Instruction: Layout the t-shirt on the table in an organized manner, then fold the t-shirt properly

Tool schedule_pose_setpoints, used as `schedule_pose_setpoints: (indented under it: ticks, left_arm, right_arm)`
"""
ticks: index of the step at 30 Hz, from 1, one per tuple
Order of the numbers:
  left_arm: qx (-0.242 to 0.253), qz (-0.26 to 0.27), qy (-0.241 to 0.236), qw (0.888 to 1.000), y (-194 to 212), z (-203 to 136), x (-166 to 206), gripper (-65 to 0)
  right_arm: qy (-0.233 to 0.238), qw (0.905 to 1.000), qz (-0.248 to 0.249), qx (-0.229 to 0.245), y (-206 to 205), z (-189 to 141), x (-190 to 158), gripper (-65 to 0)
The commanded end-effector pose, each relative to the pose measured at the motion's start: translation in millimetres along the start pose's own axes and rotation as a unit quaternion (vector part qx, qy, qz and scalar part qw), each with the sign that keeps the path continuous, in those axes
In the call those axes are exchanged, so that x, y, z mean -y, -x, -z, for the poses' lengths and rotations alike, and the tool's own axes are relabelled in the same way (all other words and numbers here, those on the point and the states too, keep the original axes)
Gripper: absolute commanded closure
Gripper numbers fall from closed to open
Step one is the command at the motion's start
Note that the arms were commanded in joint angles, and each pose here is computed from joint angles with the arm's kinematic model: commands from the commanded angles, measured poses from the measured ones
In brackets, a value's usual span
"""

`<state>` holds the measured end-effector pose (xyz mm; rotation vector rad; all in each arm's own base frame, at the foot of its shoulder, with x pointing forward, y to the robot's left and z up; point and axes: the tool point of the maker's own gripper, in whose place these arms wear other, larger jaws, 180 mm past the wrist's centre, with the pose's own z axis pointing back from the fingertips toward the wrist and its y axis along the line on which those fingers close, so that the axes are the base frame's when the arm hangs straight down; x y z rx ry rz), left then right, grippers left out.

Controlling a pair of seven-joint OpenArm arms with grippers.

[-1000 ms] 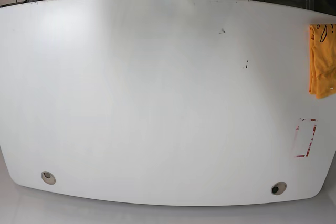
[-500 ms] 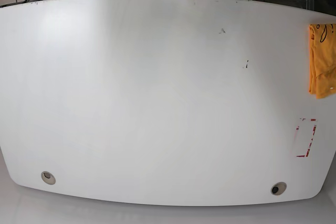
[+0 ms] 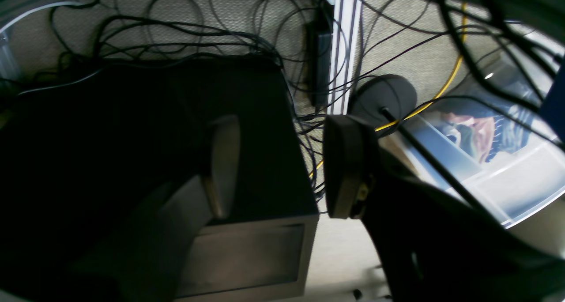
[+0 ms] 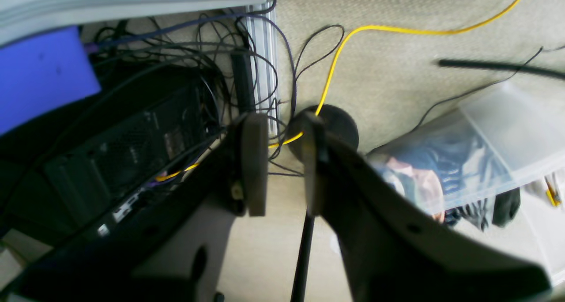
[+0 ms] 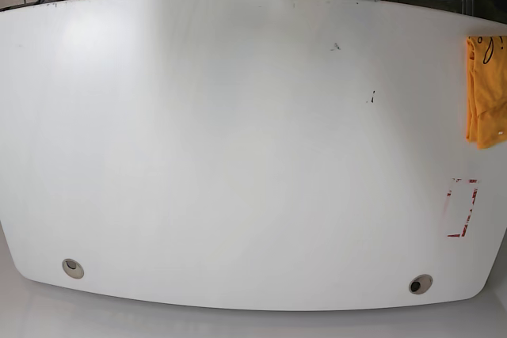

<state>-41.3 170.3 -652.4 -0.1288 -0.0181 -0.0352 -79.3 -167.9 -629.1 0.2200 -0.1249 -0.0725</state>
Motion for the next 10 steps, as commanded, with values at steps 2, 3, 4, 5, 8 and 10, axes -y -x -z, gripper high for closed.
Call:
schedule_pose_setpoints:
  ticks: [2,3,4,5,8,10]
  left_arm:
    - [-0.004,0.001,-0.01,1.0,-4.8,-1.6,-15.6,-27.6]
    - [-0.004,0.0,-0.01,1.0,-6.8,-1.2,-15.6,-27.6]
    - [-0.005,-0.001,-0.009,1.0,-9.1,-0.4,-14.7,-27.6]
    - [-0.007,-0.003,-0.009,1.0,-9.3,0.0,-14.7,-27.5]
    - [-0.011,-0.004,-0.008,1.0,-8.3,0.4,-14.5,-27.5]
    - [-0.011,-0.004,-0.008,1.0,-7.7,0.4,-14.5,-27.6]
  right_arm:
    - [0.012,0.9998,0.004,-0.013,5.3,1.3,7.7,-13.6]
    - [0.013,0.9998,0.005,-0.014,4.6,2.4,7.7,-13.6]
    - [0.012,0.9998,0.007,-0.015,3.2,3.9,6.9,-13.6]
    - [0.011,0.9997,0.01,-0.018,4.6,4.7,6.2,-13.6]
    - [0.01,0.9997,0.012,-0.019,3.0,6.4,5.2,-13.6]
    - [0.01,0.9997,0.012,-0.018,2.1,6.6,5.1,-13.6]
